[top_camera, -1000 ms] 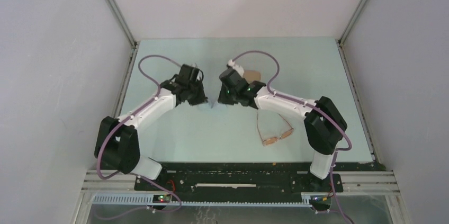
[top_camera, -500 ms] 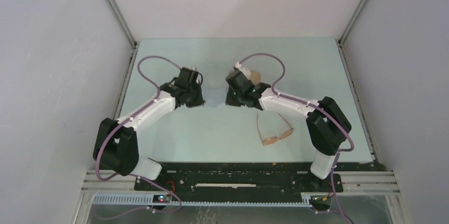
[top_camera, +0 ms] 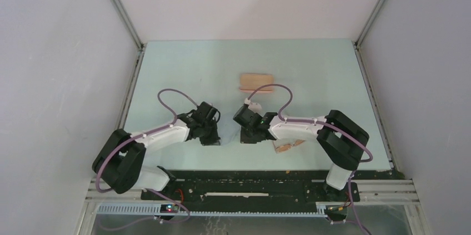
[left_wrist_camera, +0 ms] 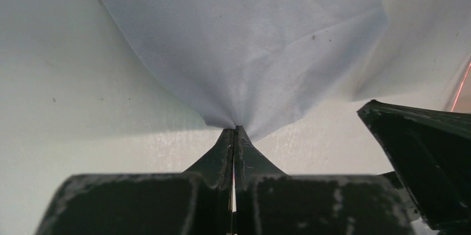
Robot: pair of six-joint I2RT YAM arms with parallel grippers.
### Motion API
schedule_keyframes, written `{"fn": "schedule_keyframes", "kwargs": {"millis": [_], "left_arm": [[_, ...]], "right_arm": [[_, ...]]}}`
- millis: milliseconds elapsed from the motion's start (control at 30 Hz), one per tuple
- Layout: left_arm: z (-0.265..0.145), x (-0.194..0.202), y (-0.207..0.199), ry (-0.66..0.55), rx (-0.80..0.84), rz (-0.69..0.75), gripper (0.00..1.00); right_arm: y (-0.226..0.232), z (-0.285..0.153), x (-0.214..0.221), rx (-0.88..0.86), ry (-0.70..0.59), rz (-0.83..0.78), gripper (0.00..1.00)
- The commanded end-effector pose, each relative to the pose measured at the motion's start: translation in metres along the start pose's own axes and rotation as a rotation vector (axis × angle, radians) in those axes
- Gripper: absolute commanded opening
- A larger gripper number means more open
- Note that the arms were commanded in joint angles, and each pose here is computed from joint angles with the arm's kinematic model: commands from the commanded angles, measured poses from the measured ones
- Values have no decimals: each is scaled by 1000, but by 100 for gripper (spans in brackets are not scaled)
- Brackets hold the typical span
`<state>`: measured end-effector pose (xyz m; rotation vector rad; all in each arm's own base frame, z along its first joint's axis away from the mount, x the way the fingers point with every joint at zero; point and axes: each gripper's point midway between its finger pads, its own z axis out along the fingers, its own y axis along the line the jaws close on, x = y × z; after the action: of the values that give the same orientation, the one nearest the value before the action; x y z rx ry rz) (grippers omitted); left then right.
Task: Organize the sunglasses
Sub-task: Fold the glasses cleaning cloth at the center of the board.
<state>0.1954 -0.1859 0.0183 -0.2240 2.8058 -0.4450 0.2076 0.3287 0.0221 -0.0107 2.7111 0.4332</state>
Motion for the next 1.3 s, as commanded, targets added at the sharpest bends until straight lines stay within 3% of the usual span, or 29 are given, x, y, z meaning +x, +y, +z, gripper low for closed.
{"fn": "schedule_keyframes", "kwargs": {"millis": [0,133,233,300,733,967,1267], "left_arm": [[-3,2,0,-36,9,-55,0],[-5,-1,9,-75,-21,-86,0],[-6,-5,14,-111,-41,-106,0],[-5,-10,15,-129,-52,-104,0],[12,-33,17,-124,-109,-102,0],[14,-39,17,-113,-56,-141,0],[16,-43,20,-103,-69,-135,0]], "right_arm": [[5,-20,-16,-27,-86,38,0],[9,-21,-21,-54,-98,16,0],[14,-16,-22,-81,-76,6,17],[17,-10,-22,-77,-65,-8,22],[31,15,-27,-93,-18,-23,26],[35,21,-40,-96,-22,-27,28],[38,28,-47,-89,-17,-31,36]]}}
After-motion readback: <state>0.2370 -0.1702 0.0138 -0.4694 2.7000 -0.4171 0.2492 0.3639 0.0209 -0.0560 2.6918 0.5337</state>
